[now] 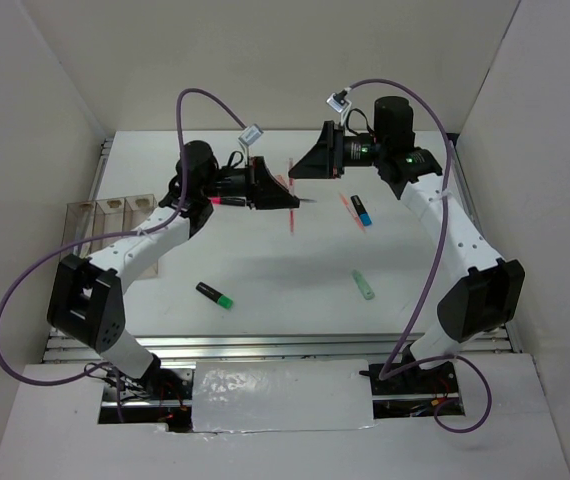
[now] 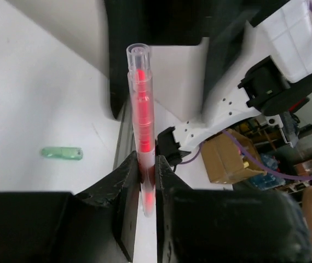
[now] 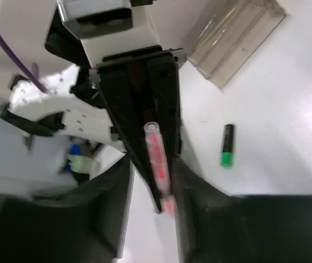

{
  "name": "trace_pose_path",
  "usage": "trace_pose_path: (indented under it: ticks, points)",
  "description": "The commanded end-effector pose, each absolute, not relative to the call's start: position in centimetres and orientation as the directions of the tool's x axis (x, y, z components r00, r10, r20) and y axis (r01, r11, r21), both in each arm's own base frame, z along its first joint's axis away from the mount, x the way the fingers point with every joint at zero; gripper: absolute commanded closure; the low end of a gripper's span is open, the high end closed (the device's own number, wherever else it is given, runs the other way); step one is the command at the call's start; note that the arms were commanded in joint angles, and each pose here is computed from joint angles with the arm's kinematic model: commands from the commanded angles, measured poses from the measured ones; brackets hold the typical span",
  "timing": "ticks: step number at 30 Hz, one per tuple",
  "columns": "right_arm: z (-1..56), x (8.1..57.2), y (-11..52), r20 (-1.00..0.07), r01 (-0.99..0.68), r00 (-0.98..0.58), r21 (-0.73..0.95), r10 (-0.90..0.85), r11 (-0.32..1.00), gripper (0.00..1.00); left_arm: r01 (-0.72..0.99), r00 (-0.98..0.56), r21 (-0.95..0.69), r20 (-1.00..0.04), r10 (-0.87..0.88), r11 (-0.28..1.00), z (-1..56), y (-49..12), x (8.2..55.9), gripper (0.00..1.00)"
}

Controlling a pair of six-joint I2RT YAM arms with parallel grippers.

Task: Sort the stationery into containers
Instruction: Place the pen in the storage box.

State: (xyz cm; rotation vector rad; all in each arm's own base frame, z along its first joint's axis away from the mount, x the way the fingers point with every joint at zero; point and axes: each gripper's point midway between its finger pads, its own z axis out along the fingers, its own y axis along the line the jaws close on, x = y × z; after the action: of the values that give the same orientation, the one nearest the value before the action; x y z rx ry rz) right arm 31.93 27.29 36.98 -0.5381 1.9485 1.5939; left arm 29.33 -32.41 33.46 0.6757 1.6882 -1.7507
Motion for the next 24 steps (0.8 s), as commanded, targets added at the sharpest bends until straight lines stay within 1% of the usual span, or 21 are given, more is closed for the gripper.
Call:
trace_pose_path:
  ticks: [1,2,3,4,5,6,7,8,9,10,11,12,13,14,15,16,17,20,21,24]
  points:
    - [38.3,32.5,26.4,-0.688,-0.659,-0.722,0.716,0.073,0.230,0.39,0.794,-0.602,-0.606,-0.795,-0.078,0.047,35.2,-30.6,30.0,0.90]
    - [38.3,33.0,26.0,-0.698,-0.665,-0.711,0.706,0.082,0.245,0.32,0.788,-0.606,-0.611,-0.792,-0.078,0.084,34.9,-29.7,30.5,0.93]
    - [37.9,33.2,25.4,-0.703,-0.664,-0.706,0.698,0.081,0.270,0.27,0.766,-0.613,-0.619,-0.784,-0.093,0.175,34.3,-27.0,32.0,0.97]
    - [37.6,33.7,25.0,-0.710,-0.663,-0.699,0.688,0.084,0.294,0.19,0.746,-0.624,-0.629,-0.775,-0.101,0.221,33.8,-25.4,32.7,0.99]
    - [36.5,34.6,23.9,-0.694,-0.626,-0.713,0.693,0.098,0.358,0.17,0.726,-0.626,-0.629,-0.772,-0.112,0.277,33.4,-23.4,33.7,1.00]
    - [36.0,35.0,23.5,-0.699,-0.620,-0.709,0.680,0.092,0.391,0.16,0.654,-0.661,-0.641,-0.743,-0.110,0.401,31.7,-18.9,35.3,1.00]
    - [35.6,36.0,23.1,-0.754,-0.664,-0.654,0.609,0.057,0.435,0.14,0.589,-0.680,-0.630,-0.725,-0.110,0.506,30.3,-16.2,36.4,1.00]
    - [33.8,36.5,22.4,-0.730,-0.612,-0.683,0.597,0.033,0.518,0.14,0.570,-0.671,-0.556,-0.740,-0.048,0.605,27.6,-12.7,38.2,1.00]
    - [33.1,37.4,22.3,-0.740,-0.615,-0.673,0.562,0.003,0.553,0.14,0.407,-0.746,-0.538,-0.663,-0.071,0.738,26.8,-7.2,38.1,1.00]
    - [31.7,37.4,21.9,-0.740,-0.619,-0.671,0.517,-0.056,0.592,0.14,0.370,-0.760,-0.479,-0.649,-0.038,0.796,25.7,-4.3,38.2,1.00]
    - [30.5,38.1,21.5,-0.740,-0.600,-0.667,0.467,-0.085,0.649,0.14,0.305,-0.765,-0.395,-0.643,-0.023,0.867,24.3,1.0,39.2,1.00]
    - [29.4,38.8,21.6,-0.731,-0.593,-0.673,0.443,-0.111,0.673,0.14,0.217,-0.813,-0.366,-0.582,-0.041,0.905,22.8,4.2,38.1,1.00]
    - [28.3,38.9,21.2,-0.720,-0.591,-0.679,0.419,-0.144,0.690,0.14,0.123,-0.833,-0.273,-0.550,-0.050,0.954,21.4,8.1,37.8,1.00]
    - [27.4,39.2,21.1,-0.706,-0.570,-0.691,0.400,-0.155,0.718,0.14,0.039,-0.853,-0.200,-0.517,-0.072,0.979,19.8,12.4,37.0,1.00]
    - [26.3,39.7,20.8,-0.701,-0.578,-0.687,0.371,-0.189,0.727,0.14,-0.027,-0.884,-0.076,-0.463,-0.059,0.997,17.9,16.2,36.0,1.00]
    - [25.8,39.9,20.8,-0.696,-0.570,-0.692,0.364,-0.192,0.737,0.14,-0.069,-0.887,-0.039,-0.456,-0.079,0.997,17.8,17.9,35.4,1.00]
    - [25.2,40.1,20.7,-0.692,-0.570,-0.694,0.357,-0.202,0.740,0.14,-0.098,-0.904,-0.006,-0.417,-0.092,0.995,16.7,20.2,34.3,1.00]
    - [24.1,40.3,20.8,-0.672,-0.562,-0.712,0.368,-0.206,0.741,0.15,-0.144,-0.919,0.031,-0.374,-0.122,0.989,15.2,23.3,33.1,0.98]
    - [24.0,40.4,21.2,-0.669,-0.568,-0.713,0.376,-0.210,0.733,0.16,-0.147,-0.924,0.039,-0.363,-0.123,0.988,14.8,23.6,32.9,0.94]
    - [23.5,40.5,21.4,-0.655,-0.567,-0.722,0.377,-0.223,0.732,0.16,-0.145,-0.936,0.083,-0.335,-0.110,0.986,13.7,24.5,32.5,0.89]
